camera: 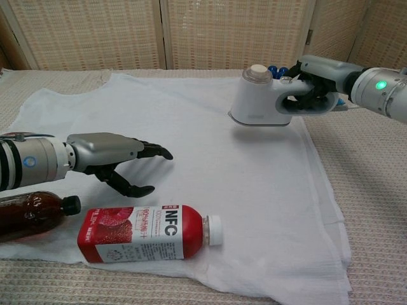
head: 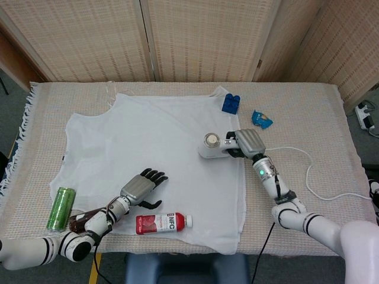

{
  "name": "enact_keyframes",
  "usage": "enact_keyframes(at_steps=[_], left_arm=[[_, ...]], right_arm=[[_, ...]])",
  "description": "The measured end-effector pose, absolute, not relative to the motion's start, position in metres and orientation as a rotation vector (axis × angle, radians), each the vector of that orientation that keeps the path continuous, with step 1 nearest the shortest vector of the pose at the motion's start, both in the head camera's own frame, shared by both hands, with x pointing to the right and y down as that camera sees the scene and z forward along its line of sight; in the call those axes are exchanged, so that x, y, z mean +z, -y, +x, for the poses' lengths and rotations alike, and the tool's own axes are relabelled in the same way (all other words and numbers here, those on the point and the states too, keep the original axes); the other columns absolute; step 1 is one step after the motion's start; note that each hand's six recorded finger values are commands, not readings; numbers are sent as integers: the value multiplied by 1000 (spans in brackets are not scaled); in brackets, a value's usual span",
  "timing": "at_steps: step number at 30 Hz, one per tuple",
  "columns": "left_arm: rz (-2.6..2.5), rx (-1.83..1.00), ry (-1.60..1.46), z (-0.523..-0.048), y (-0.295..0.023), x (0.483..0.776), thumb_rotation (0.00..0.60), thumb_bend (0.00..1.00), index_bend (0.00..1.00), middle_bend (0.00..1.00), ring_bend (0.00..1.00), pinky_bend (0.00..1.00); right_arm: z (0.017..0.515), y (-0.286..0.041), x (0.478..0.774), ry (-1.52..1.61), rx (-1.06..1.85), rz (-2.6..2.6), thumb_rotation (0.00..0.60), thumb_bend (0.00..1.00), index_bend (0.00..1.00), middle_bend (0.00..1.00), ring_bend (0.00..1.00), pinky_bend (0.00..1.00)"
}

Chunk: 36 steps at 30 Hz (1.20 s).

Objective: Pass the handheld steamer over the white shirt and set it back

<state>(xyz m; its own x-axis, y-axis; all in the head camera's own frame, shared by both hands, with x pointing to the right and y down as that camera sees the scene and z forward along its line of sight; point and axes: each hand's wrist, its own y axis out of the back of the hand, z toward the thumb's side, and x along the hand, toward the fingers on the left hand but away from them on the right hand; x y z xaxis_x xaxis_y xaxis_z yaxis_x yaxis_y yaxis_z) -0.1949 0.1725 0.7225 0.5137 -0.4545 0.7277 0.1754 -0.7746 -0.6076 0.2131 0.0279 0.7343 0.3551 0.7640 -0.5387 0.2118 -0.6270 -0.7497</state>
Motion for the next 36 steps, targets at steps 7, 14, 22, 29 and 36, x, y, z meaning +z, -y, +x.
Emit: enact_keyframes(at_steps=[7, 14, 22, 29, 36], left_arm=[[-2111, -1269, -219, -192, -174, 723, 266, 428, 105, 76, 3, 0], [-2107, -1275, -219, -193, -174, 724, 266, 428, 106, 76, 3, 0], [-2114, -1279, -217, -193, -176, 726, 274, 429, 108, 76, 1, 0], [-2111, -1274, -220, -191, -176, 726, 266, 428, 110, 76, 0, 0], [-2108, -1270, -221, -190, -175, 725, 277, 429, 110, 76, 1, 0]], right_arm=[[169, -28, 751, 802, 1221, -2055, 600, 480, 845, 871, 818, 883], [153, -22, 773, 760, 1267, -1981, 600, 482, 846, 872, 818, 883], [175, -16, 787, 766, 1353, -1909, 600, 483, 852, 872, 820, 883], [221, -11, 792, 808, 1452, -1846, 600, 482, 853, 872, 821, 883], [256, -1, 783, 836, 1486, -1782, 600, 482, 853, 872, 821, 883]])
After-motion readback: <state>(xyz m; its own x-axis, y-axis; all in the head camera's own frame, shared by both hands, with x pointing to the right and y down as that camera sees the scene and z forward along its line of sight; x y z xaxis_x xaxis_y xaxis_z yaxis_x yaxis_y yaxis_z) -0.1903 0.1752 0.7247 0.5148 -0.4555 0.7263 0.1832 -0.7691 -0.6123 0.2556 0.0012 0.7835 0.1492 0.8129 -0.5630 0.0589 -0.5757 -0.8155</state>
